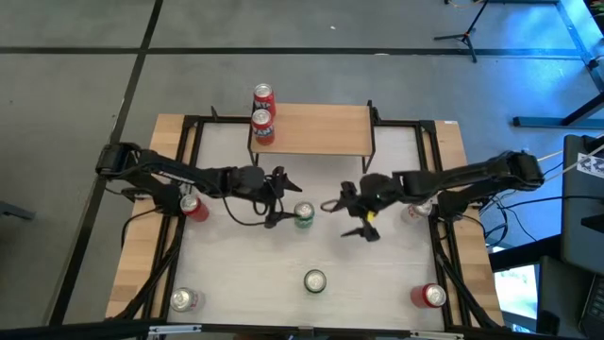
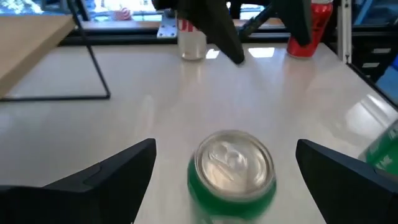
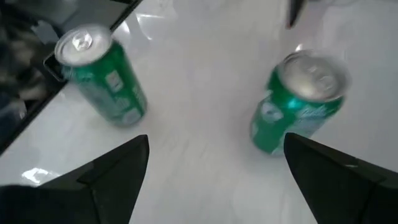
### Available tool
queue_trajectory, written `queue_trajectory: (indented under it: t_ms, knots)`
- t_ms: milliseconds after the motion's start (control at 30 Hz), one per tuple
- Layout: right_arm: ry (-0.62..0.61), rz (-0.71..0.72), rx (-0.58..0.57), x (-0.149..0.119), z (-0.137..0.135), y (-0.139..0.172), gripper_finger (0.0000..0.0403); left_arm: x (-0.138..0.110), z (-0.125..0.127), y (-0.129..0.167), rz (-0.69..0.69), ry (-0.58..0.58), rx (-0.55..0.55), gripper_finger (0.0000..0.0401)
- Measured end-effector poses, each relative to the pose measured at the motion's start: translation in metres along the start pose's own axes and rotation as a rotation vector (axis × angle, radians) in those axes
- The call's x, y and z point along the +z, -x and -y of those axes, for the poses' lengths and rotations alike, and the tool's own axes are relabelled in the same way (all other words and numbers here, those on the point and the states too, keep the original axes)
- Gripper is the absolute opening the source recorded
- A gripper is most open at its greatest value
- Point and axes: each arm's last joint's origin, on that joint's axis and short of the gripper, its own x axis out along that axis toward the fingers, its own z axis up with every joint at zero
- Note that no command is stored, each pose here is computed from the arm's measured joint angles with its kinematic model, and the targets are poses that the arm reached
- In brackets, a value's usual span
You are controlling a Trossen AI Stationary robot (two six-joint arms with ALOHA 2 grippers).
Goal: Place canned beverage on shelf
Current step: Put the top green soda can on the shelf
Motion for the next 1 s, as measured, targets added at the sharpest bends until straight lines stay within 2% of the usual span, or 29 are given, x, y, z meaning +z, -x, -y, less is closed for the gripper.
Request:
queue_trajectory:
  t_ms: [267, 633, 767, 1000]
  knots:
    - [0.009, 0.047, -0.014, -0.023, -0.029, -0.018, 0.037, -0.006, -0.006, -0.025, -0.009, -0.013, -0.101, 0.0377]
    - [0.0, 0.077, -0.039, -0.033, -0.038, -0.022, 0.037, -0.026, -0.006, -0.042, -0.087, -0.012, -0.121, 0.0377]
    - [0.0, 0.077, -0.059, -0.033, -0.037, -0.022, 0.037, -0.025, -0.005, -0.042, -0.077, -0.017, -0.088, 0.0376]
    - [-0.001, 0.076, -0.074, -0.033, -0.037, -0.022, 0.037, -0.027, -0.004, -0.042, -0.092, 0.005, -0.07, 0.0333]
